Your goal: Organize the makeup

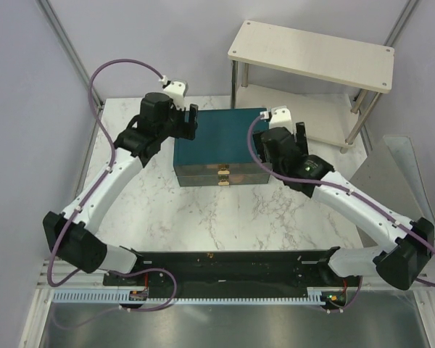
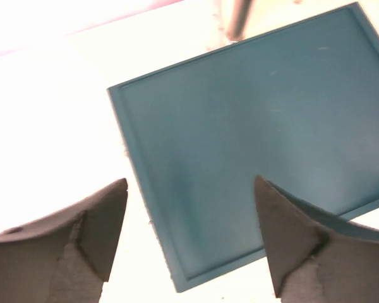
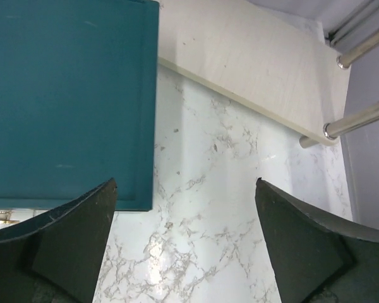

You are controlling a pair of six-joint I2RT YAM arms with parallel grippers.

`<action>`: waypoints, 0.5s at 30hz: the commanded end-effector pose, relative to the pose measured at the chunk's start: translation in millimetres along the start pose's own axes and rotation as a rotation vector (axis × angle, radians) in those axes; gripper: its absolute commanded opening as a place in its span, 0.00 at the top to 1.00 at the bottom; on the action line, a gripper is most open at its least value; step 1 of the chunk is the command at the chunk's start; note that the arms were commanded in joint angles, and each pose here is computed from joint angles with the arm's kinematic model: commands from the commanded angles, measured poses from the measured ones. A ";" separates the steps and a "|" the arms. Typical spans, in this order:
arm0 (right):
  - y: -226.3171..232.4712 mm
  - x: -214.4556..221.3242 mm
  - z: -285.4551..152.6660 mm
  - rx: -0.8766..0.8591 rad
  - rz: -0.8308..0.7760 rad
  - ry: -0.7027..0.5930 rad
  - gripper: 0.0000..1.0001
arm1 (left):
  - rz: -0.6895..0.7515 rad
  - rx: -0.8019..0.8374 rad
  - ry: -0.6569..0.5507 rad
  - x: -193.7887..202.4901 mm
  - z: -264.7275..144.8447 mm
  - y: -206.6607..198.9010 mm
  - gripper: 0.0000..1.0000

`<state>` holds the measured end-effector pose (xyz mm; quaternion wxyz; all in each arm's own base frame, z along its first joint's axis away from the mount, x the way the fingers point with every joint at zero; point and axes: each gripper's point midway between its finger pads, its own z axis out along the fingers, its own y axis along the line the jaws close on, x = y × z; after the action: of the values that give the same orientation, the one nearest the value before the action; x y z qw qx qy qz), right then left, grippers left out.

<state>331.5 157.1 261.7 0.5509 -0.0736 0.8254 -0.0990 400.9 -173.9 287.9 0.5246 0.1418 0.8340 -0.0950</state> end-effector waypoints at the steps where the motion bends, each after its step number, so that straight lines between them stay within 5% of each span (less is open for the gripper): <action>1: -4.7 -5.5 6.1 -0.134 0.082 0.035 0.02 | 0.045 -0.128 -0.088 -13.2 -30.9 35.8 0.01; 15: -55.4 56.1 78.4 -0.182 0.453 0.262 0.02 | -0.160 -0.312 0.089 67.0 -38.1 84.5 0.01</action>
<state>377.4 72.4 218.0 0.4670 0.0495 0.8826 0.0191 375.4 -80.2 258.2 0.5111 0.0322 0.8589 -0.0017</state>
